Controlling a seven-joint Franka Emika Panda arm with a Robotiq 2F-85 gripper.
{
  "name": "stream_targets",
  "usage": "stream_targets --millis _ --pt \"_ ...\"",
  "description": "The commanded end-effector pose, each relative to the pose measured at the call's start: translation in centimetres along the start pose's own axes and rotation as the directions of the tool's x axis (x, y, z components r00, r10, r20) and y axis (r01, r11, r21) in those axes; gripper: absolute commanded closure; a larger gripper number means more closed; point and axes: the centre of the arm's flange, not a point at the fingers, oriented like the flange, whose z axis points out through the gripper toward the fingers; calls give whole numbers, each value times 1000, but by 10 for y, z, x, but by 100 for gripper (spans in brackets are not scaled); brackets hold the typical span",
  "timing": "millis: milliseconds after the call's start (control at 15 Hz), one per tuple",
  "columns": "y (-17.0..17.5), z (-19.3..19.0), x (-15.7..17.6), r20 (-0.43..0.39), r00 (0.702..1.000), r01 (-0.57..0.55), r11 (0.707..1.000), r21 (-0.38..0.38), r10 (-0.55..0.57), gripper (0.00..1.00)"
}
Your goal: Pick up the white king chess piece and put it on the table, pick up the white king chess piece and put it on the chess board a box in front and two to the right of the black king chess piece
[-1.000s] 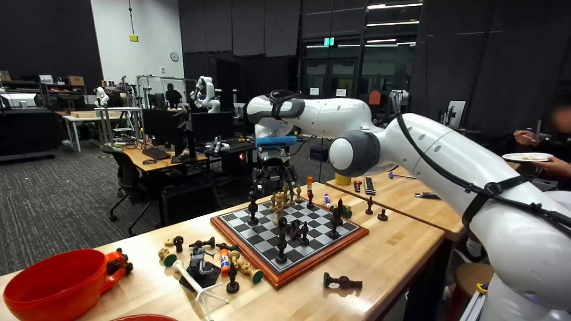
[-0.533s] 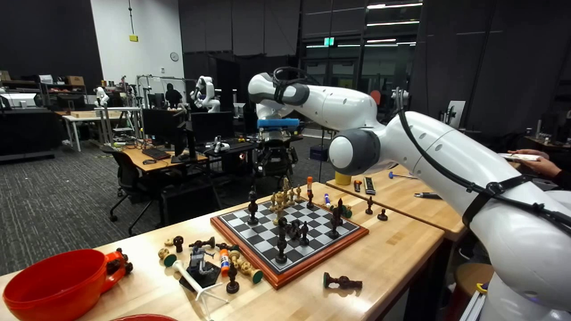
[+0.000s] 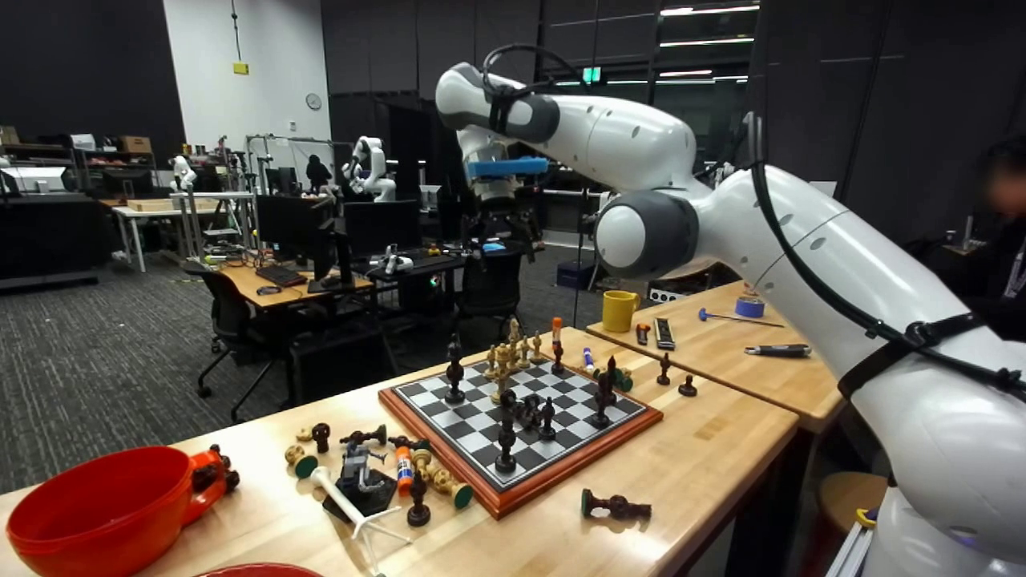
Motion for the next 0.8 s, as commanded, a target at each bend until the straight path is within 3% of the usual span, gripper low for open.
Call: stream_targets --millis 0,333,400,467,733 --pt "19 10 -45 -99 995 26 1000 15 -24 0" --pt "16 -3 -54 -222 974 51 997 53 -38 0" --pt "13 -5 -51 -205 978 50 996 73 -34 0" --pt "3 -43 -11 -183 983 42 997 60 -30 0" --pt "2 -43 -11 -187 982 44 997 63 -32 0"
